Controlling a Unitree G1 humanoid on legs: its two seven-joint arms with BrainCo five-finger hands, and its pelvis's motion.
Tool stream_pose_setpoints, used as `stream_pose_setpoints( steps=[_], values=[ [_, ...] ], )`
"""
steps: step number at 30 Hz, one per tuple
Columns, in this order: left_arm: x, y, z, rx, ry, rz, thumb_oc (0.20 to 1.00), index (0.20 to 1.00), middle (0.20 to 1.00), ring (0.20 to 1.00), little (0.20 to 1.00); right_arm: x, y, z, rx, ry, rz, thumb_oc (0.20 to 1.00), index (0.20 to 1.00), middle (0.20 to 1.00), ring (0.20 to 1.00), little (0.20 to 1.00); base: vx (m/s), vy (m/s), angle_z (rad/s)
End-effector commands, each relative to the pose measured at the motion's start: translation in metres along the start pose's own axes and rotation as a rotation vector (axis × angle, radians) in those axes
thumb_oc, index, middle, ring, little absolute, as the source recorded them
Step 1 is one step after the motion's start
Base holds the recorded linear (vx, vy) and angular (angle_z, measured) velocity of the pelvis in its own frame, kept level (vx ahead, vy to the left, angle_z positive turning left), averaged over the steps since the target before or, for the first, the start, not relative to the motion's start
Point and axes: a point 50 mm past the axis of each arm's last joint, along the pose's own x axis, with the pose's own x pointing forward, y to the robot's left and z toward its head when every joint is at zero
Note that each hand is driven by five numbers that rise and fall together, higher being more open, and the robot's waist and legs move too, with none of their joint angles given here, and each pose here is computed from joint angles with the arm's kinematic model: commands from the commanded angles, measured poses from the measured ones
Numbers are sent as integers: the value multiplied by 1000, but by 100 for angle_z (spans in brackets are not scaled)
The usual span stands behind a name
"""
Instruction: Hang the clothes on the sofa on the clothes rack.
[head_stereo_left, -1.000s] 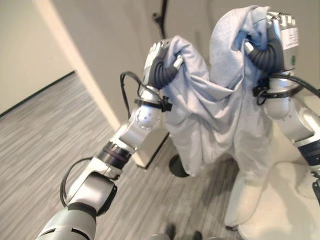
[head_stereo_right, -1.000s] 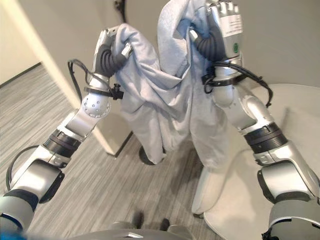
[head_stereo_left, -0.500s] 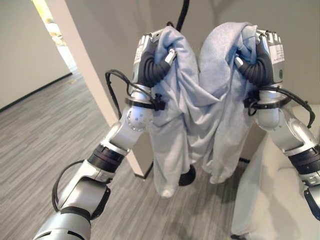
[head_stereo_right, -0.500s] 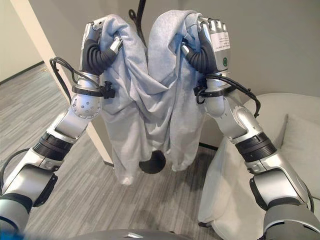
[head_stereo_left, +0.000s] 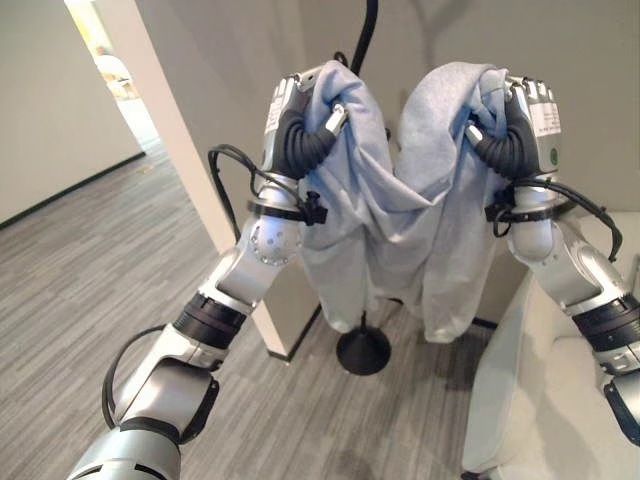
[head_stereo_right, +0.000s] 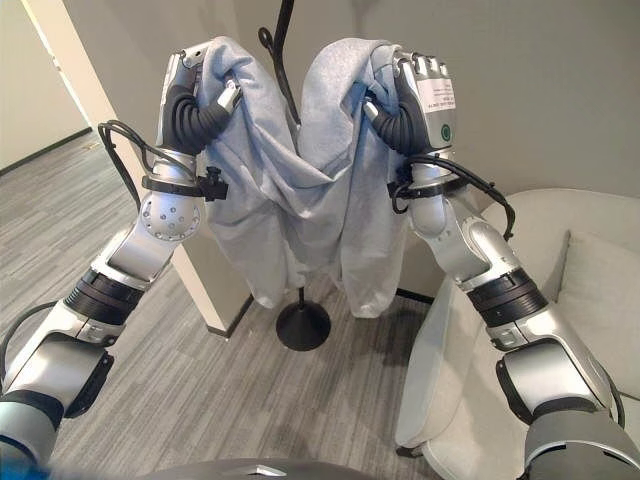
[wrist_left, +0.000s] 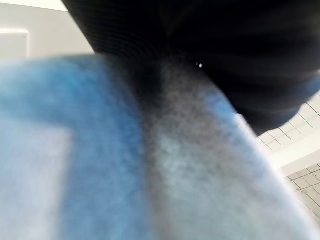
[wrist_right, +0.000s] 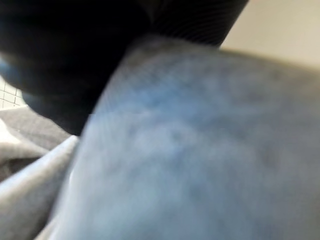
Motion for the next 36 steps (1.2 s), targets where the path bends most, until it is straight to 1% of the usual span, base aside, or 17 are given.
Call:
stream_pose_setpoints(
  steps=[1, 14, 21, 26, 31, 36],
  values=[
    [8, 12, -1, 37, -18, 47, 200, 200, 200, 200, 200, 3, -11, -3, -12, 9, -78, 200, 200, 200, 200, 200, 35, 4, -2],
    [12, 17, 0, 53, -33, 65, 200, 200, 200, 200, 200, 12, -13, 1, -18, -6, -94, 200, 200, 200, 200, 200, 33, 70, -3],
    [21, 17, 5, 63, -61, 72, 200, 200, 200, 200, 200, 21, -17, 4, -13, -16, -146, 200, 200, 200, 200, 200, -17, 124, 2],
    [23, 19, 6, 60, -66, 73, 200, 200, 200, 200, 200, 23, -16, 5, 0, -18, -137, 200, 200, 200, 200, 200, 131, -67, 10],
    [24, 23, 7, 75, -78, 108, 200, 200, 200, 200, 200, 26, -21, 6, -24, -27, -177, 200, 200, 200, 200, 200, 218, -134, -21],
    [25, 22, 7, 92, -84, 107, 200, 200, 200, 200, 200, 24, -25, 2, -41, -20, -168, 200, 200, 200, 200, 200, 214, -180, 55]
  ],
)
